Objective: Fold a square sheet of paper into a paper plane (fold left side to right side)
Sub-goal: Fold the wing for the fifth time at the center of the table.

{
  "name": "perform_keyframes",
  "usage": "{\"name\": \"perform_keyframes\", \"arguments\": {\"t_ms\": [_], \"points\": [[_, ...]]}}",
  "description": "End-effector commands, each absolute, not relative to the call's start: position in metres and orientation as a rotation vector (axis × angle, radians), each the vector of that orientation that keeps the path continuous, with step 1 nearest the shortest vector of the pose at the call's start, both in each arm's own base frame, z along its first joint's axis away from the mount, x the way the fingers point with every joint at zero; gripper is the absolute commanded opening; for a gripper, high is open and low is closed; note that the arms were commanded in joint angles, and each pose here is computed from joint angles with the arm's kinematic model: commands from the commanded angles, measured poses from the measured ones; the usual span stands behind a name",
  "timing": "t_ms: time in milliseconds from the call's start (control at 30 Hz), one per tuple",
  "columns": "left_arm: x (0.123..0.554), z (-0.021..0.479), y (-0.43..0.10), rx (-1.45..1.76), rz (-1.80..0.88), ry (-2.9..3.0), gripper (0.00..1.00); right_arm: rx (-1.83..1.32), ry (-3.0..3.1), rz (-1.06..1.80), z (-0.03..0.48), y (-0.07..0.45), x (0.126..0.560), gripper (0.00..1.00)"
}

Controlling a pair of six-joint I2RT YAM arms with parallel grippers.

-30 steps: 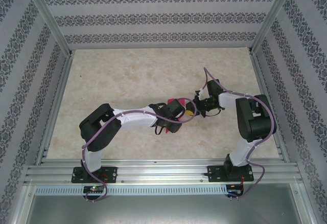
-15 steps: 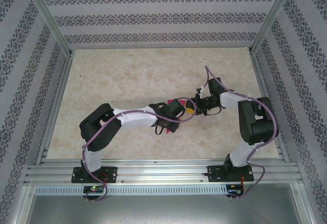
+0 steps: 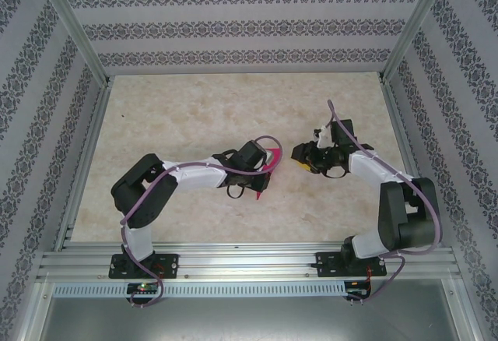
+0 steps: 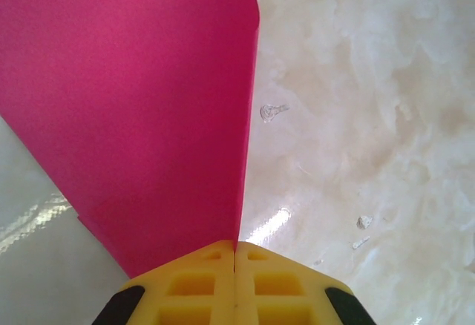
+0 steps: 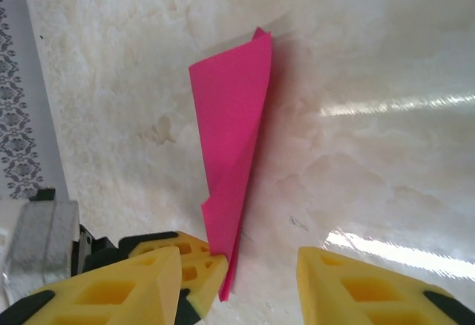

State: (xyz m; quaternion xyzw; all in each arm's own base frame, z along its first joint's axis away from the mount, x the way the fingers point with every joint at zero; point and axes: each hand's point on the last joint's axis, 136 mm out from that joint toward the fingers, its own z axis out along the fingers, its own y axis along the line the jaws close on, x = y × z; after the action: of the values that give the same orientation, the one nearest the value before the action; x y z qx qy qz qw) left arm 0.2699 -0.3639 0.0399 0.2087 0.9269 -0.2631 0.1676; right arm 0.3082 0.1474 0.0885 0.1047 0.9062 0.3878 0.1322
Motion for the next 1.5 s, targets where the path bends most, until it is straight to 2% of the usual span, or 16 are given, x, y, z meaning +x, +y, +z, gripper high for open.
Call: {"name": "perform_keyframes", "arguments": {"t_ms": [0, 467, 1267, 1367, 1467], "points": [[0.279, 0.068, -0.373, 0.506, -0.927, 2.561, 0.0, 0.257, 2.591, 1.091, 0.087, 0.156, 0.309, 0.48], [0.294, 0.064, -0.354, 0.276, -1.155, 2.531, 0.0, 0.18, 2.654, 1.127, 0.054, 0.214, 0.314, 0.45], [0.301, 0.056, -0.349, 0.2, -1.206, 2.534, 0.0, 0.184, 2.683, 1.134, 0.032, 0.239, 0.34, 0.39], [0.301, 0.056, -0.349, 0.197, -1.208, 2.537, 0.04, 0.188, 2.696, 1.125, 0.028, 0.238, 0.339, 0.38], [0.301, 0.056, -0.349, 0.197, -1.204, 2.54, 0.14, 0.192, 2.709, 1.119, 0.024, 0.238, 0.337, 0.37]]}}
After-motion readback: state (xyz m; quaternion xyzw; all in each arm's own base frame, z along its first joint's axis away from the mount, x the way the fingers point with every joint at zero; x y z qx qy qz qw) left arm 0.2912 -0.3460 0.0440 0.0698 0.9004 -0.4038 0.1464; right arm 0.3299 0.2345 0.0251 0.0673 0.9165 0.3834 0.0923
